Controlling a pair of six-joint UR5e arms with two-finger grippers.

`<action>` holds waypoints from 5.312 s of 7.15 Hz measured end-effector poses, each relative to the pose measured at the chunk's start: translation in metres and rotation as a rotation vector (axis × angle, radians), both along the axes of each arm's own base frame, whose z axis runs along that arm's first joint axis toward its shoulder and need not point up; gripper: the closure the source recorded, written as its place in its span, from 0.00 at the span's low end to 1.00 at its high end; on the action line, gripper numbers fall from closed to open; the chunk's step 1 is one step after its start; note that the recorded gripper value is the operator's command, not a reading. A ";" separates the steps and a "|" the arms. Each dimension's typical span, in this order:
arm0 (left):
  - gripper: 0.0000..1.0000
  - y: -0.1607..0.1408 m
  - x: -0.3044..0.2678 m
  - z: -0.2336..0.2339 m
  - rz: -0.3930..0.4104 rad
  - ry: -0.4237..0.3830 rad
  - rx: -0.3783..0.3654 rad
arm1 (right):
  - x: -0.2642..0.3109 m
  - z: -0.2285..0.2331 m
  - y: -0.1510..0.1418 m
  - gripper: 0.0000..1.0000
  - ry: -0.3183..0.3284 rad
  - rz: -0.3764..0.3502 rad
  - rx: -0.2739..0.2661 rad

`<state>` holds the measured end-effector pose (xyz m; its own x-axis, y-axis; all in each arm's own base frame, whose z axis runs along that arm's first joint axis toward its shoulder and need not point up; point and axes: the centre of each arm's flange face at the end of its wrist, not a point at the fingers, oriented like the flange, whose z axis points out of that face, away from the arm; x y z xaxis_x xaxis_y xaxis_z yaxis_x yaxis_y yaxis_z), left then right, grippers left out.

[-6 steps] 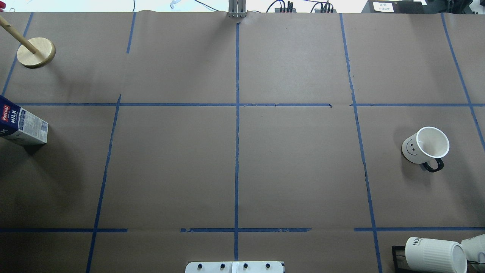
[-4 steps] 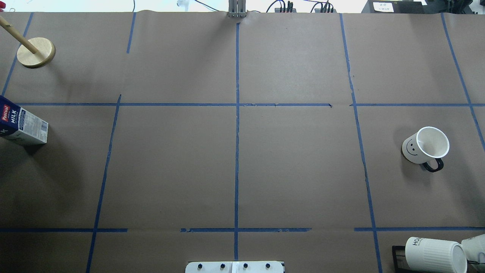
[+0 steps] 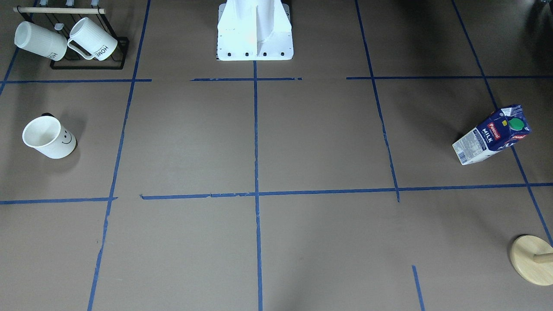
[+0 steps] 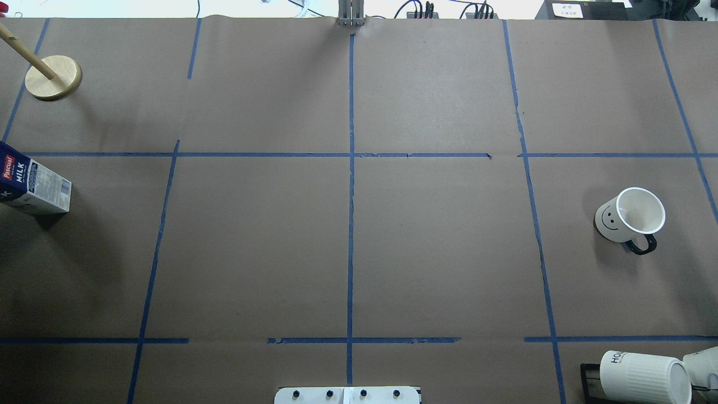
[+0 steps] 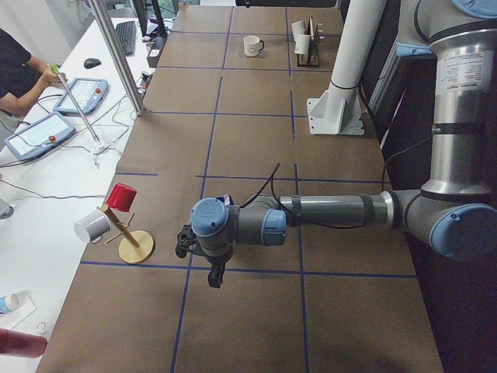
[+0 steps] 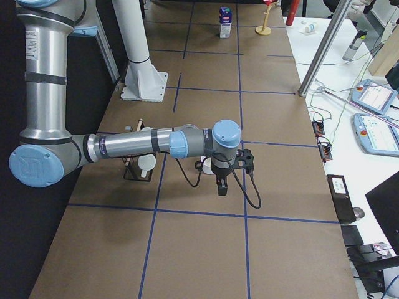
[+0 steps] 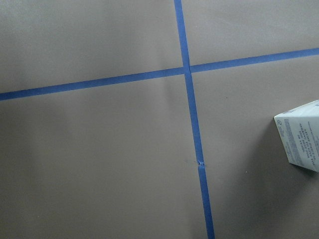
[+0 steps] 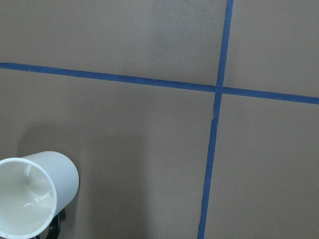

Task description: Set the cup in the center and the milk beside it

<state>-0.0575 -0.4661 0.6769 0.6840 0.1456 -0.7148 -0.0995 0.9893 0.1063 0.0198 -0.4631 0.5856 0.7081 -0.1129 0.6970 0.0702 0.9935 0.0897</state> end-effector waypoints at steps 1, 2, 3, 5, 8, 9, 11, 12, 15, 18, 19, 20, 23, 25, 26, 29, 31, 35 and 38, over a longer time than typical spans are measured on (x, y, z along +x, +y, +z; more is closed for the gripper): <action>0.00 0.000 0.000 0.001 0.000 -0.002 -0.001 | 0.000 0.002 0.002 0.00 0.000 -0.002 -0.004; 0.00 0.001 0.000 0.001 0.001 -0.003 -0.001 | 0.000 0.005 0.005 0.00 0.001 -0.003 -0.007; 0.00 0.000 0.001 0.003 0.002 -0.003 -0.004 | -0.005 0.005 0.006 0.00 -0.001 -0.013 -0.007; 0.00 0.004 0.003 0.011 0.010 -0.001 -0.014 | -0.045 -0.007 0.007 0.01 -0.043 -0.081 0.006; 0.00 0.010 0.004 0.015 0.012 0.005 -0.021 | -0.132 -0.030 0.011 0.03 -0.077 -0.053 -0.028; 0.00 0.010 0.004 0.015 0.012 0.006 -0.020 | -0.162 -0.033 0.015 0.10 -0.048 -0.031 -0.031; 0.00 0.011 0.004 0.014 0.012 0.006 -0.019 | -0.192 -0.028 0.018 0.65 0.003 -0.006 -0.034; 0.00 0.011 0.004 0.014 0.012 0.006 -0.018 | -0.196 -0.022 0.018 0.93 0.015 -0.004 -0.042; 0.00 0.011 0.004 0.014 0.014 0.006 -0.016 | -0.197 -0.010 0.019 1.00 0.031 -0.002 -0.059; 0.00 0.011 0.004 0.013 0.015 0.007 -0.013 | -0.210 -0.070 0.009 1.00 -0.035 0.010 0.002; 0.00 0.011 0.004 0.013 0.015 0.007 -0.010 | -0.245 -0.127 -0.001 1.00 -0.106 0.033 0.005; 0.00 0.010 0.004 0.012 0.016 0.007 -0.001 | -0.304 -0.196 -0.008 1.00 -0.187 0.060 -0.034; 0.00 0.009 0.004 0.012 0.017 0.007 0.015 | -0.460 -0.334 -0.022 1.00 -0.268 0.171 -0.170; 0.00 0.008 0.004 0.009 0.016 0.008 0.024 | -0.517 -0.360 -0.046 0.99 -0.243 0.237 -0.217; 0.00 0.010 0.004 0.009 0.016 0.008 0.038 | -0.535 -0.365 -0.054 0.98 -0.224 0.262 -0.216; 0.00 0.033 0.005 0.031 0.010 0.028 0.137 | -0.560 -0.362 -0.059 0.00 -0.190 0.282 -0.217; 0.00 0.036 0.011 0.020 -0.050 0.137 0.117 | -0.558 -0.373 -0.061 0.00 -0.203 0.279 -0.208; 0.00 -0.015 0.036 -0.083 -0.208 0.244 -0.032 | -0.460 -0.334 -0.057 0.00 -0.248 0.254 -0.180; 0.00 -0.064 0.078 -0.132 -0.227 0.223 -0.124 | -0.445 -0.327 -0.055 0.00 -0.249 0.246 -0.163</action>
